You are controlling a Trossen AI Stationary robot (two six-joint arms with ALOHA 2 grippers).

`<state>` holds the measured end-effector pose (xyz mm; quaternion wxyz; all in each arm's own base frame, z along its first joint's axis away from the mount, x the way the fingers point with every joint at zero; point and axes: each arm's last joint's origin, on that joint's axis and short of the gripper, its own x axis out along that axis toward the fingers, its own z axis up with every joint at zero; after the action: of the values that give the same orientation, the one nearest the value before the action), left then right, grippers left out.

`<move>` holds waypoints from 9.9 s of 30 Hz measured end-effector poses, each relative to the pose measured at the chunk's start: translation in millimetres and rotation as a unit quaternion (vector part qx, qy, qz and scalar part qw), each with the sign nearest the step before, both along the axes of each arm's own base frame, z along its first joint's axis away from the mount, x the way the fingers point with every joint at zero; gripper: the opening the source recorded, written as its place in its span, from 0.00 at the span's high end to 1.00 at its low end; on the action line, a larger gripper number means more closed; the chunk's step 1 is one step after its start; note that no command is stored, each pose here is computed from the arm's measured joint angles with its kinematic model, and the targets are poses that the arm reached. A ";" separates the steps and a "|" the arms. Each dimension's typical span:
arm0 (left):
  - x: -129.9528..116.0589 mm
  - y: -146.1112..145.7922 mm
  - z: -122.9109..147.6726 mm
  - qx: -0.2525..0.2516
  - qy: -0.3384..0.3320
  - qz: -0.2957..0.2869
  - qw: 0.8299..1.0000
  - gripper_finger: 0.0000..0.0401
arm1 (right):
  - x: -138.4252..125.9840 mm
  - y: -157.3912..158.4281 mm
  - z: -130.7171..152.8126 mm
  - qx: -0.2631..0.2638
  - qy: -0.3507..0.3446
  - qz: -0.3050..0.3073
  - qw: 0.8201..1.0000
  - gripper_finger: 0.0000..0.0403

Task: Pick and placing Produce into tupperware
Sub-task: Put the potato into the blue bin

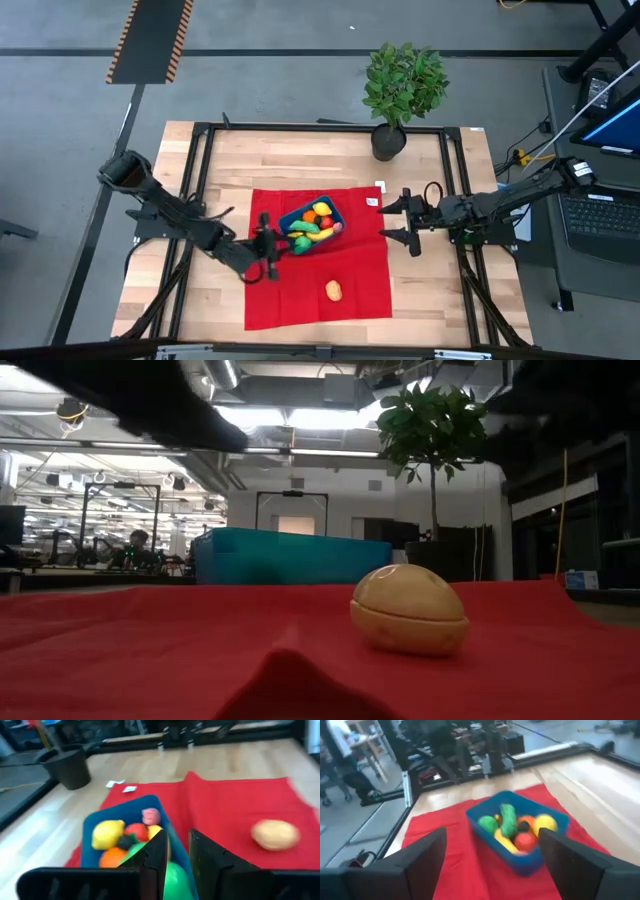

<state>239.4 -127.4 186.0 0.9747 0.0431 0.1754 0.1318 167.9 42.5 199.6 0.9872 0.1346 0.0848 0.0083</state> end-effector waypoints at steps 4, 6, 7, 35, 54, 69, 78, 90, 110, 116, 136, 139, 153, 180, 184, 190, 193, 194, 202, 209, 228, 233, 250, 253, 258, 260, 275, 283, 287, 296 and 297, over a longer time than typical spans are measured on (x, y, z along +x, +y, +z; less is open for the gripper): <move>-25.5 -3.2 -5.3 -0.009 -0.034 -0.053 0.998 0.85 | 15.8 12.5 13.0 -0.043 0.027 0.005 0.999 0.22; -37.7 -2.6 -7.2 -0.009 -0.052 -0.078 0.996 0.87 | 27.6 20.1 17.8 -0.063 0.059 -0.006 0.996 0.22; -43.1 -1.4 -8.0 -0.011 -0.059 -0.088 0.994 0.88 | 33.8 23.8 19.1 -0.070 0.078 -0.013 0.994 0.22; -105.3 14.3 -26.0 -0.042 -0.073 -0.253 0.964 0.98 | 199.2 141.0 57.3 0.098 0.463 -0.105 0.875 0.22; -117.8 1.8 -28.7 -0.038 -0.058 -0.301 0.951 0.86 | 216.7 153.4 16.3 0.174 0.515 -0.141 0.827 0.22; -118.6 2.9 -33.5 -0.023 -0.036 -0.301 0.953 0.79 | 232.2 161.5 -16.1 0.200 0.507 -0.155 0.824 0.22; -118.7 2.9 -33.6 -0.023 -0.035 -0.302 0.953 0.77 | 231.2 161.0 -19.4 0.216 0.514 -0.176 0.811 0.22; -118.6 3.0 -33.8 -0.022 -0.034 -0.301 0.953 0.77 | 232.1 161.7 -30.8 0.223 0.516 -0.186 0.806 0.22; -119.0 3.5 -35.9 -0.016 -0.024 -0.301 0.953 0.88 | 235.2 164.2 -46.8 0.220 0.530 -0.180 0.799 0.22; -119.2 3.7 -36.6 -0.014 -0.021 -0.301 0.953 0.91 | 235.2 164.2 -46.8 0.220 0.530 -0.180 0.799 0.28; -119.4 4.0 -37.5 -0.011 -0.017 -0.301 0.953 1.00 | 235.6 162.3 -60.9 0.228 0.541 -0.204 0.784 0.41; -119.5 4.0 -37.7 -0.010 -0.016 -0.301 0.953 1.00 | 236.8 161.4 -68.1 0.228 0.553 -0.201 0.776 0.42; -119.5 4.1 -37.7 -0.010 -0.016 -0.301 0.953 0.91 | 242.1 163.3 -56.2 0.203 0.563 -0.182 0.780 0.53; -119.5 4.1 -37.8 -0.011 -0.015 -0.301 0.953 0.79 | 244.2 155.3 -34.0 0.217 0.559 -0.150 0.786 0.57; -119.5 4.1 -37.8 -0.013 -0.015 -0.300 0.954 0.81 | 248.3 150.8 -33.6 0.203 0.554 -0.129 0.797 0.57; -119.5 4.0 -37.8 -0.013 -0.015 -0.300 0.954 0.84 | 257.5 145.1 -25.8 0.171 0.521 -0.077 0.833 0.57; -119.5 4.1 -37.8 -0.013 -0.015 -0.300 0.954 0.86 | 257.0 140.7 -12.3 0.145 0.499 -0.070 0.851 0.57; -119.5 4.0 -37.8 -0.013 -0.015 -0.300 0.954 0.87 | 256.1 139.9 -7.5 0.132 0.492 -0.065 0.858 0.57; -119.2 3.9 -37.1 -0.020 -0.018 -0.298 0.954 0.91 | 245.4 131.7 33.9 0.020 0.436 -0.050 0.899 0.57; -119.1 3.8 -36.7 -0.042 -0.019 -0.291 0.955 0.94 | 229.8 127.1 42.1 -0.072 0.432 -0.119 0.891 0.57; -118.6 3.3 -34.5 -0.049 -0.030 -0.291 0.955 0.98 | 215.1 148.9 -44.8 0.000 0.237 -0.128 0.963 0.57; -118.6 3.3 -34.5 -0.049 -0.030 -0.291 0.955 0.94 | 204.2 147.0 -39.5 -0.013 0.166 -0.119 0.979 0.57; -117.1 3.4 -31.2 -0.058 -0.046 -0.287 0.955 0.84 | 127.0 108.2 -20.6 -0.059 -0.065 -0.006 0.996 0.57; -115.5 4.8 -30.5 -0.060 -0.049 -0.280 0.957 0.83 | 115.5 100.2 -18.6 -0.070 -0.065 -0.006 0.995 0.57; -114.1 6.0 -30.1 -0.061 -0.051 -0.275 0.958 0.81 | 104.3 91.3 -13.7 -0.096 -0.076 0.010 0.992 0.57; -114.1 6.0 -30.1 -0.061 -0.051 -0.275 0.958 0.80 | 100.2 90.6 -12.2 -0.104 -0.080 0.027 0.991 0.57; -113.8 6.3 -30.1 -0.056 -0.052 -0.274 0.959 0.82 | 104.2 68.0 -7.0 -0.091 -0.081 -0.045 0.991 0.57; -113.7 6.7 -30.1 -0.042 -0.053 -0.272 0.960 0.86 | 126.2 29.1 -8.7 -0.050 -0.016 -0.141 0.989 0.57; -113.5 7.5 -30.0 -0.038 -0.055 -0.259 0.964 0.88 | 144.0 18.5 2.5 -0.075 0.048 -0.165 0.982 0.57; -114.0 8.2 -32.8 -0.028 -0.043 -0.257 0.965 0.93 | 164.7 14.1 40.7 -0.068 0.210 -0.124 0.967 0.57; -114.0 8.2 -32.8 -0.029 -0.043 -0.257 0.965 0.93 | 166.6 13.1 43.8 -0.065 0.218 -0.121 0.966 0.57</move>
<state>125.4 -119.2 153.1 0.9833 0.0529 0.1199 -0.1262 334.5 55.5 243.3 0.9452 0.0774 0.2816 -0.1460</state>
